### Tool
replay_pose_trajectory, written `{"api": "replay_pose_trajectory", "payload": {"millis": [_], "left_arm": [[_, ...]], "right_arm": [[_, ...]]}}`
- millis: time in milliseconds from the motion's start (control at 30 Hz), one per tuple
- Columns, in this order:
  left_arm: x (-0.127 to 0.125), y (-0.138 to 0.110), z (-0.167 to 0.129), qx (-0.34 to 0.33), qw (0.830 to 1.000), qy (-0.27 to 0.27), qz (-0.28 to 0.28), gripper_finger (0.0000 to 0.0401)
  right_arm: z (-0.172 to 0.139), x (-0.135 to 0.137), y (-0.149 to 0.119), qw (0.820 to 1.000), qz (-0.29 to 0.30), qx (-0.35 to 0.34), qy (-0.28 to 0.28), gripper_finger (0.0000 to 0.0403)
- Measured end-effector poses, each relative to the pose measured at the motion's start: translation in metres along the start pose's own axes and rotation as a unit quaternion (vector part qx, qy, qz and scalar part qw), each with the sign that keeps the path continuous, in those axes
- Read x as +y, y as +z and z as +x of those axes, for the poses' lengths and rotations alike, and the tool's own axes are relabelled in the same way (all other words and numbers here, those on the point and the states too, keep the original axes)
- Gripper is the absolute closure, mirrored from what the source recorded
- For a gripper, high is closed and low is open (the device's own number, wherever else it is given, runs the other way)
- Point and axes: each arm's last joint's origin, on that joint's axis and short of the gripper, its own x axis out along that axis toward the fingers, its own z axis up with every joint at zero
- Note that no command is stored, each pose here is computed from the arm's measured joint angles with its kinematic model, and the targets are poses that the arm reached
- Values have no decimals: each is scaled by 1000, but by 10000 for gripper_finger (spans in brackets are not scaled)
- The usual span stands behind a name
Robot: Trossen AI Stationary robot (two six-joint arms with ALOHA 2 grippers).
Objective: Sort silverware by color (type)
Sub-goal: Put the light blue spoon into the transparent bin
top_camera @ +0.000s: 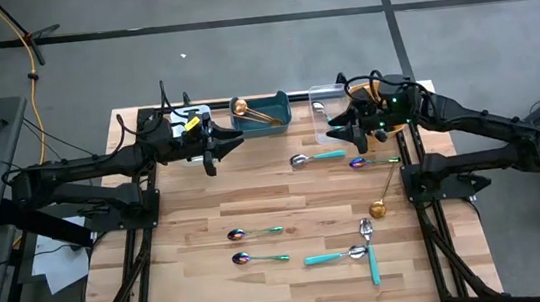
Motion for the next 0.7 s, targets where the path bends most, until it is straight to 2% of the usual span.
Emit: {"api": "replay_pose_trajectory", "payload": {"millis": [133,233,533,700], "left_arm": [[0,0,0,0,1000,0,0,288],[0,0,0,0,1000,0,-1,288],[0,0,0,0,1000,0,-1,288],[0,0,0,0,1000,0,-1,288]], "right_arm": [[9,11,-6,996,51,39,55,213],[21,34,-19,989,57,92,103,213],[49,102,-76,950,-28,253,181,213],[65,125,-111,925,-91,323,177,213]]}}
